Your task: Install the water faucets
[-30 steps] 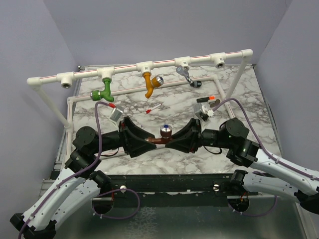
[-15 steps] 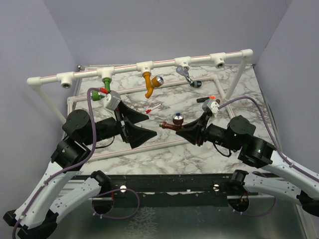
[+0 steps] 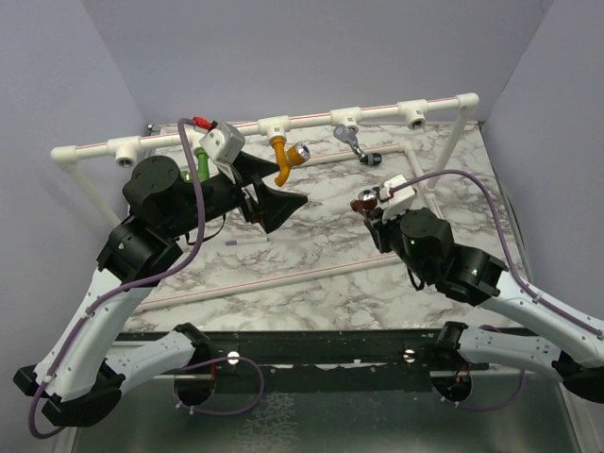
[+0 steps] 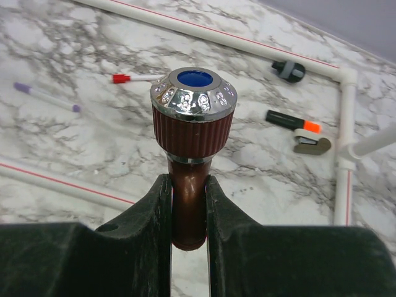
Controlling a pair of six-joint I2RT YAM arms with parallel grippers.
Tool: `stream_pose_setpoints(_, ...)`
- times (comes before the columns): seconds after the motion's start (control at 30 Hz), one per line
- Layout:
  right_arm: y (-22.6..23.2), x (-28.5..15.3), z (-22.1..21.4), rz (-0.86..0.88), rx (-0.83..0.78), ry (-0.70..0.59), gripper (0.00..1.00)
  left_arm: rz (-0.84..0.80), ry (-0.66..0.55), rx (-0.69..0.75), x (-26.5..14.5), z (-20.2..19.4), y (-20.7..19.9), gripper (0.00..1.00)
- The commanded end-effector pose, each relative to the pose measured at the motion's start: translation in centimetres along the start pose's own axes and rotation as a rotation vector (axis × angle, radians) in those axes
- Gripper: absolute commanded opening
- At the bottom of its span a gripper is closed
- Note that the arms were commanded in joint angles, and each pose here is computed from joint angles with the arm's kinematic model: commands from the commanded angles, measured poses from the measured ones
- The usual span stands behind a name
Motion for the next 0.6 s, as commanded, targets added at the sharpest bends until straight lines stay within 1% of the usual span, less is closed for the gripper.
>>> stream_pose_setpoints(0.0, -3.0, 1.4, 1.1, -0.172, -0.034, -0.013, 0.01, 0.173, 0.032, 0.057, 1.1, 0.7, 2.9, 0.99)
stream_pose_setpoints(0.13, -5.8, 3.5, 1.0, -0.206, 0.03, 0.021, 0.01, 0.274, 0.044, 0.063, 2.2, 1.0, 4.7, 0.99)
stream_pose_setpoints(0.33, -9.4, 4.5, 0.0, -0.268, 0.171, 0.059, 0.01, 0.426, 0.035, 0.093, 3.0, 2.2, 7.2, 0.99)
stream_pose_setpoints(0.5, -12.1, 3.9, -0.9, -0.338, 0.274, 0.015, 0.01, 0.583, 0.022, 0.148, 3.4, 3.1, 9.7, 0.99)
stream_pose_setpoints(0.57, -12.8, 3.6, -1.0, -0.338, 0.316, -0.017, 0.01, 0.635, 0.021, 0.175, 3.7, 3.4, 10.6, 0.99)
Point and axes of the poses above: each gripper's point midway between its finger pads, its own x axis out along the fingers, its own y axis along the line the jaws close on, z = x × y, the point moved 5 cm from there along -x, back along the fingers, and after that the axes turned 8 degrees about x, right-handed, at the moved point
